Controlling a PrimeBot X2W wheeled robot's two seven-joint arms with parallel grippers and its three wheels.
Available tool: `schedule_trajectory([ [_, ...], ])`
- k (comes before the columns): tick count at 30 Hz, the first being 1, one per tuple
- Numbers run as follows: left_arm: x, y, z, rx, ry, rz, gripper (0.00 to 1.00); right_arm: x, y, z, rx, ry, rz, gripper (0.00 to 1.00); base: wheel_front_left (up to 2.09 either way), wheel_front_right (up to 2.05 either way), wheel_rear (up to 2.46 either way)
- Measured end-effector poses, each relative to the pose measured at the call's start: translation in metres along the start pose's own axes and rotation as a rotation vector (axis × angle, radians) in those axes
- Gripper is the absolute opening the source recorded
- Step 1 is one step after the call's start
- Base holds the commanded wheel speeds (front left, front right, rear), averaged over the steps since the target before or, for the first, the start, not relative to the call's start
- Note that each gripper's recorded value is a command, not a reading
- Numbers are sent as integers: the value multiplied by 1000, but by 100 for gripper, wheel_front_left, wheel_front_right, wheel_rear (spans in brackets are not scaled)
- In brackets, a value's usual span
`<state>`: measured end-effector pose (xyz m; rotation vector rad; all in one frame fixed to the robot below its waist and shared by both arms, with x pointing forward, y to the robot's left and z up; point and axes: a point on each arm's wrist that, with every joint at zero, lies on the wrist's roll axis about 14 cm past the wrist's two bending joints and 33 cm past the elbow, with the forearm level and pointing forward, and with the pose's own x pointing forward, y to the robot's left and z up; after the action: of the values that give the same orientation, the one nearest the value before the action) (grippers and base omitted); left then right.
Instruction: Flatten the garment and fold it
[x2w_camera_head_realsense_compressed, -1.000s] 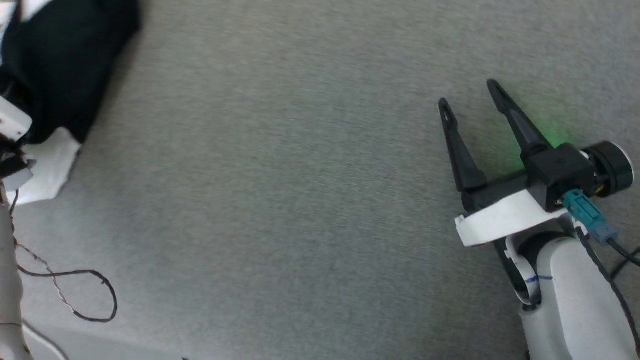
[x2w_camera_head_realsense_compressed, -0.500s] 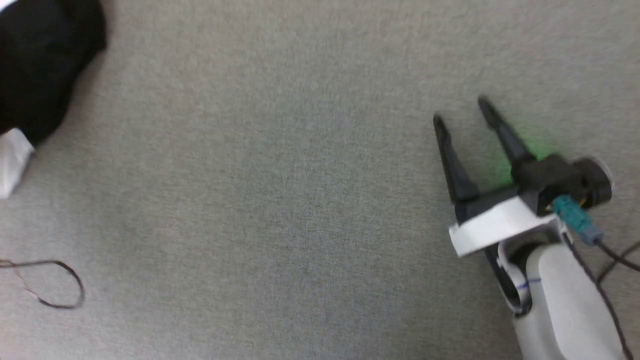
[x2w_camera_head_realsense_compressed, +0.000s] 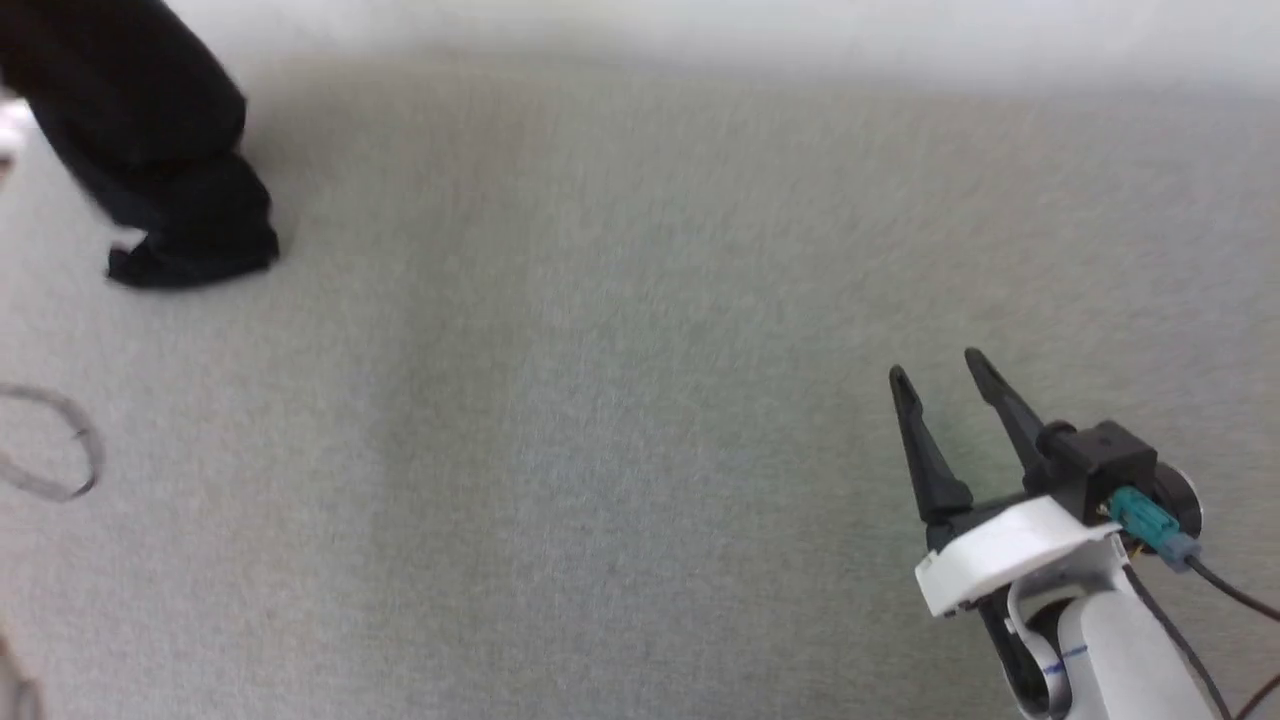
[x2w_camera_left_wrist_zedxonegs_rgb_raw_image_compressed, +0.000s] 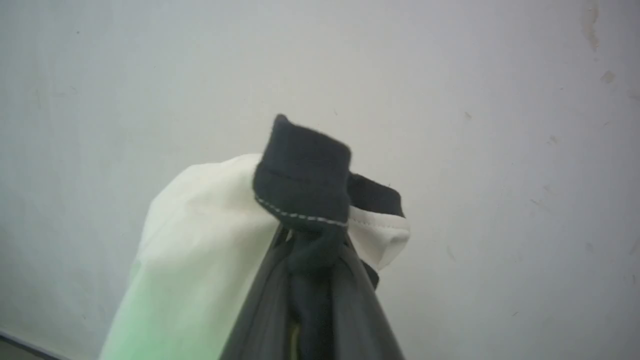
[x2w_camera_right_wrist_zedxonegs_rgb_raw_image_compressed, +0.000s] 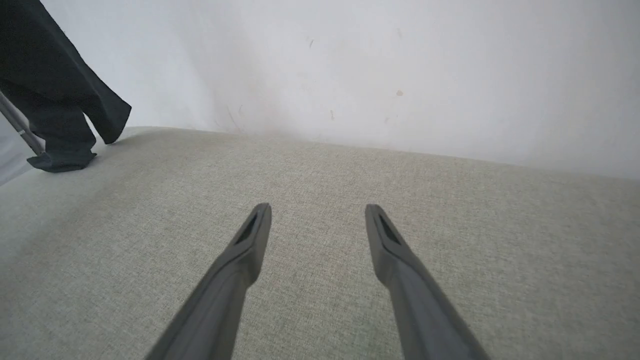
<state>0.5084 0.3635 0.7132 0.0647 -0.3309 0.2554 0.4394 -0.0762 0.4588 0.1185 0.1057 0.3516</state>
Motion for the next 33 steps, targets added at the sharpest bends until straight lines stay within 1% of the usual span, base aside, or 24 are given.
schedule_trajectory([
  [4, -6, -51, 63, -74, -142, -124, 0, -17, -3, 26, -14, -63, -25, 100, 0, 0, 0],
  [5, -12, -80, 85, -119, -186, -193, 0, -27, -8, 36, -23, -89, -45, 100, 0, 0, 0],
  [7, -17, -112, 101, -171, -218, -267, 0, -37, -13, 43, -29, -107, -68, 100, 0, 0, 0],
  [11, -29, -176, 121, -274, -241, -412, 0, -57, -27, 53, -37, -132, -122, 100, 0, 0, 0],
  [14, -39, -218, 128, -337, -242, -510, 0, -72, -38, 57, -41, -141, -166, 100, 0, 0, 0],
  [17, -53, -259, 136, -421, -236, -605, 0, -85, -48, 62, -45, -157, -207, 100, 0, 0, 0],
  [19, -64, -286, 133, -467, -208, -668, 0, -92, -54, 64, -48, -164, -232, 100, 0, 0, 0],
  [22, -86, -325, 98, -505, -77, -756, 0, -102, -62, 66, -50, -171, -264, 100, 0, 0, 0],
  [26, -127, -361, 16, -514, 194, -818, 0, -113, -71, 67, -51, -174, -301, 100, 0, 0, 0],
  [29, -162, -369, -51, -470, 406, -822, 0, -118, -74, 66, -51, -173, -317, 100, 0, 0, 0],
  [33, -218, -365, -134, -397, 691, -811, 0, -120, -76, 63, -49, -164, -326, 100, 0, 0, 0],
])
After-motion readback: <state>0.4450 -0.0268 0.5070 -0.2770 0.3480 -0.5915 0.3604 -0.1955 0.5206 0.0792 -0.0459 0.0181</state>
